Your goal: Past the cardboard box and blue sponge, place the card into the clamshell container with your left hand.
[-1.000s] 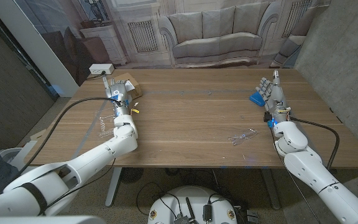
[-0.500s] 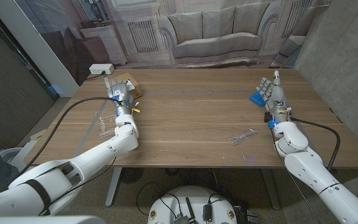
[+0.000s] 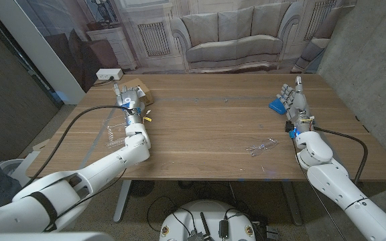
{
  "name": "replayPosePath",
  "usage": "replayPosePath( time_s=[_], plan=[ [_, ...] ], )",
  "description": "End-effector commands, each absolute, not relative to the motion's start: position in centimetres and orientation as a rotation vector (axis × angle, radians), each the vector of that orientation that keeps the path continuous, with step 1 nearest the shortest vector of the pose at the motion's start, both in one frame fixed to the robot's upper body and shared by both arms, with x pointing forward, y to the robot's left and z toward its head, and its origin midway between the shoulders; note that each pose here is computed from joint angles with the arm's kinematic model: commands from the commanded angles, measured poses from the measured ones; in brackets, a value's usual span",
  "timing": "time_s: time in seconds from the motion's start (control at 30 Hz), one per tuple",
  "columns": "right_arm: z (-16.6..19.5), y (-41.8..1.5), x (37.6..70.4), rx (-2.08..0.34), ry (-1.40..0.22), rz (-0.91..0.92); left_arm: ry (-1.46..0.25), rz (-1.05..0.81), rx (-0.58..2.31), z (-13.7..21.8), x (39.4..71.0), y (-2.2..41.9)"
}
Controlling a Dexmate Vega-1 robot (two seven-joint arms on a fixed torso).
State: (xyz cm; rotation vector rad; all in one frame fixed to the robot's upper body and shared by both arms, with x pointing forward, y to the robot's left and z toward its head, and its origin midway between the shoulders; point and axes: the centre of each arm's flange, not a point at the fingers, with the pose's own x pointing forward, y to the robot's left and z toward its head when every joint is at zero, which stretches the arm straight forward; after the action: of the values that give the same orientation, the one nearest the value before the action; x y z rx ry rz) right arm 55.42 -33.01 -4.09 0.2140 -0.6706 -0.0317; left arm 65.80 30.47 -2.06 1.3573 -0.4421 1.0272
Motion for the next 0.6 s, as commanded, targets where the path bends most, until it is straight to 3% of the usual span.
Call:
replayPosePath(
  time_s=[0.03,0.6],
  plan=[
    [-4.28,-33.04,55.52,0.219,-0.665,-0.037,-0.449,1.032,1.344,-2.14,65.89,30.65],
    [-4.27,-33.0,55.54,0.218,-0.664,-0.042,-0.489,1.059,1.322,-2.37,66.28,30.76]
  ],
)
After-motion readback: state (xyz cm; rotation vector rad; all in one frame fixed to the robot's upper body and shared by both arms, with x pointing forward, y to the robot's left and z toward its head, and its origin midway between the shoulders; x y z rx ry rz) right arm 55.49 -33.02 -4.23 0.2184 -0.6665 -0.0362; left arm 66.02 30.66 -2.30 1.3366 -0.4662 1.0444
